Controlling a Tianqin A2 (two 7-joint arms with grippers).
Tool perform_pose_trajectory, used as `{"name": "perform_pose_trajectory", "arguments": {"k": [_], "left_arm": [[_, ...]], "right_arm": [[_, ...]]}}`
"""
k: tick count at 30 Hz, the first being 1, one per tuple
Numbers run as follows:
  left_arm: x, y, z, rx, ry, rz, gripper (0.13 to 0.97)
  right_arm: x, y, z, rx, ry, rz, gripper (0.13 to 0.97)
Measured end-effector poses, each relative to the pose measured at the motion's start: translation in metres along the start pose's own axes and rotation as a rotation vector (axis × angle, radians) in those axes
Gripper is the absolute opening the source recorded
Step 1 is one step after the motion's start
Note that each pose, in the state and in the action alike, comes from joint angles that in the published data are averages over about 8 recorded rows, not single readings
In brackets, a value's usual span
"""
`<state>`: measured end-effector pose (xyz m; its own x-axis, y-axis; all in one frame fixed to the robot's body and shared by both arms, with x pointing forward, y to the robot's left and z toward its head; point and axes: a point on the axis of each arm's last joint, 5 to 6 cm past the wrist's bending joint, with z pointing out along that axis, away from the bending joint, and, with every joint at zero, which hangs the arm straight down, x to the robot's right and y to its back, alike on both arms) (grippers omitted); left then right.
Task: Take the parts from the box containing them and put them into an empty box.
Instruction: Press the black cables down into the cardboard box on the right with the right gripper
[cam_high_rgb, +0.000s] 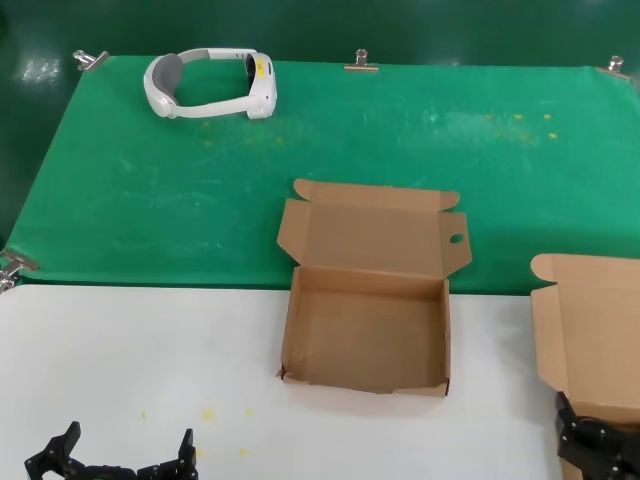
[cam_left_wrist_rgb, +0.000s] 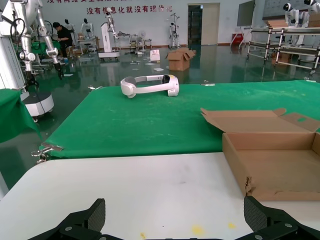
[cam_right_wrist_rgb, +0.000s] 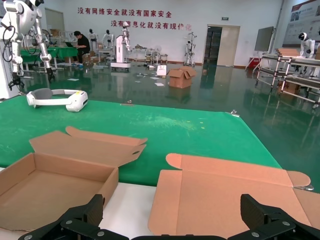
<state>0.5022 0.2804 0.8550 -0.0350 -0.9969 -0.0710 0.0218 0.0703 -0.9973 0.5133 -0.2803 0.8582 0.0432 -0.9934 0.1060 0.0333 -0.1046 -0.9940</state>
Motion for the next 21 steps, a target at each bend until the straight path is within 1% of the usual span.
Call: {"name": "perform_pose_trajectory", "arguments": {"k": [21], "left_arm": [[0.0, 0.0, 0.0, 0.0, 0.0, 0.0, 0.966]], "right_arm": [[0.0, 0.0, 0.0, 0.0, 0.0, 0.0, 0.966]]}}
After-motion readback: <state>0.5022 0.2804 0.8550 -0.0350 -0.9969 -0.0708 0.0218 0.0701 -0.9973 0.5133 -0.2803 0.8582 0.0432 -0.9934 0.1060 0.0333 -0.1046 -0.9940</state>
